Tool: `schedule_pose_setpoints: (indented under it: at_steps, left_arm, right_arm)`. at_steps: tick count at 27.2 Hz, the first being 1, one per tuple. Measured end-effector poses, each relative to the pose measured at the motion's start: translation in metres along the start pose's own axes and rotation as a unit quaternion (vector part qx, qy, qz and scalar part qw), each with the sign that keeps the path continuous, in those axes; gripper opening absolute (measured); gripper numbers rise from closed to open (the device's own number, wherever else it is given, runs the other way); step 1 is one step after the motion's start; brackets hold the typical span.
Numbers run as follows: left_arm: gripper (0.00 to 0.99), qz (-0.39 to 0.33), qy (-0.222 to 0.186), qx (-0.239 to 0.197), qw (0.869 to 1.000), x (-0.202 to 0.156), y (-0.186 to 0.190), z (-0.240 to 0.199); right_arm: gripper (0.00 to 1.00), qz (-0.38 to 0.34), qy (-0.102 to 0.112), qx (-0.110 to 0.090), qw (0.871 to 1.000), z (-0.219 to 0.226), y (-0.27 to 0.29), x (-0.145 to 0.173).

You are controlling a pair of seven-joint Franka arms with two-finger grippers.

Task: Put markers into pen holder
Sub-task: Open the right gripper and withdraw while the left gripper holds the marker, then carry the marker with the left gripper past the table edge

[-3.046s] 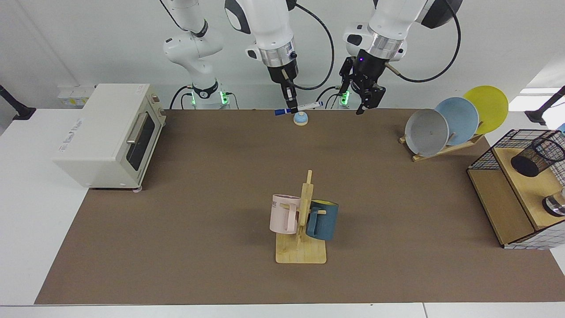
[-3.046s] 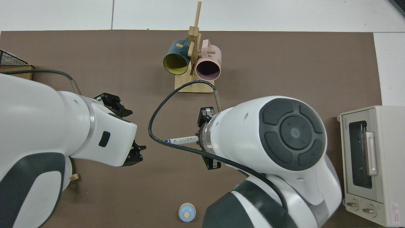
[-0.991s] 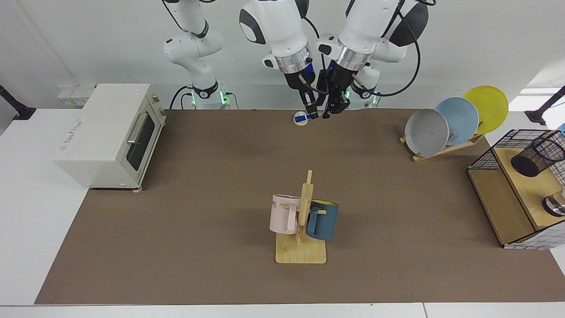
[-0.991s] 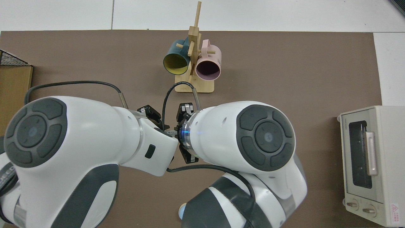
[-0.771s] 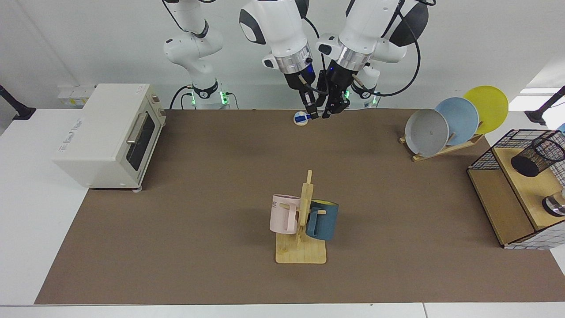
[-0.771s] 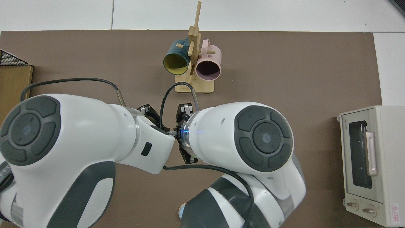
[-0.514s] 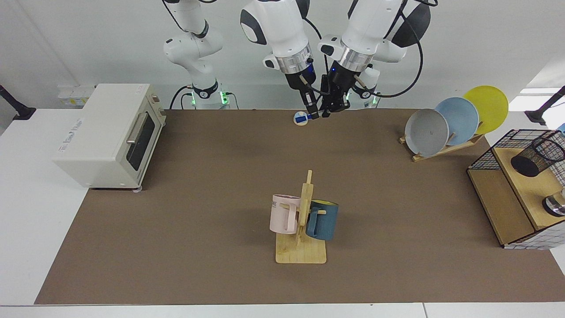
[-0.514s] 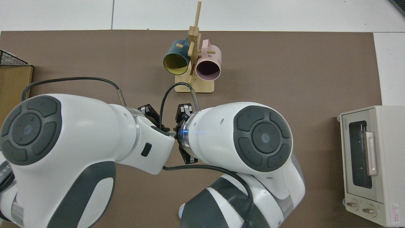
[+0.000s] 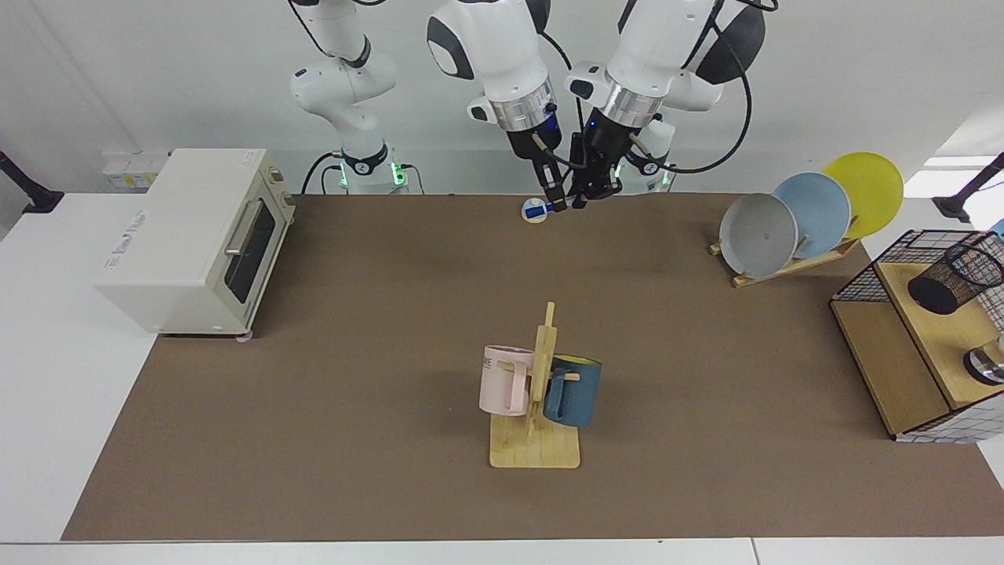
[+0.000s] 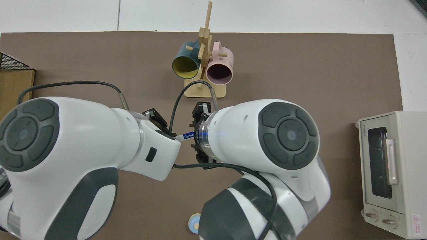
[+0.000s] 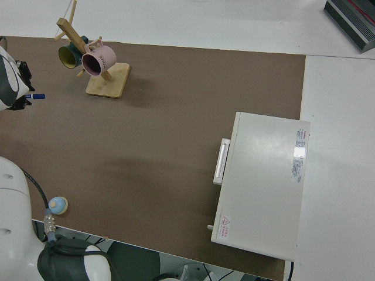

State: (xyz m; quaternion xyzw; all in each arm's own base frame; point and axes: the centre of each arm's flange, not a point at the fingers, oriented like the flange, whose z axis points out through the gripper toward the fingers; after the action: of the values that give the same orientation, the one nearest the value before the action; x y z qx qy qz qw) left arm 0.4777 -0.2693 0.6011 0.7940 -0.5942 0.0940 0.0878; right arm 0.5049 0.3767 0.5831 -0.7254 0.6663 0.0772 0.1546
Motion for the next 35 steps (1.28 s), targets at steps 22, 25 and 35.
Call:
schedule_pose_setpoints:
  at_steps: [22, 25, 35]
  left_arm:
    - [0.176, -0.062, -0.041, 0.032, 0.997, -0.025, -0.018, -0.007]
    - [0.176, -0.08, -0.069, 0.033, 0.994, -0.031, -0.016, -0.007]
    - [0.176, -0.152, -0.12, 0.043, 0.98, -0.06, -0.026, -0.027]
  right_arm:
    - [1.0, -0.378, 0.06, -0.097, 0.919, -0.1, -0.018, 0.177]
    - [1.0, -0.423, 0.065, -0.107, 0.897, -0.106, -0.016, 0.187]
    - [1.0, -0.58, 0.066, -0.118, 0.803, -0.138, -0.015, 0.228]
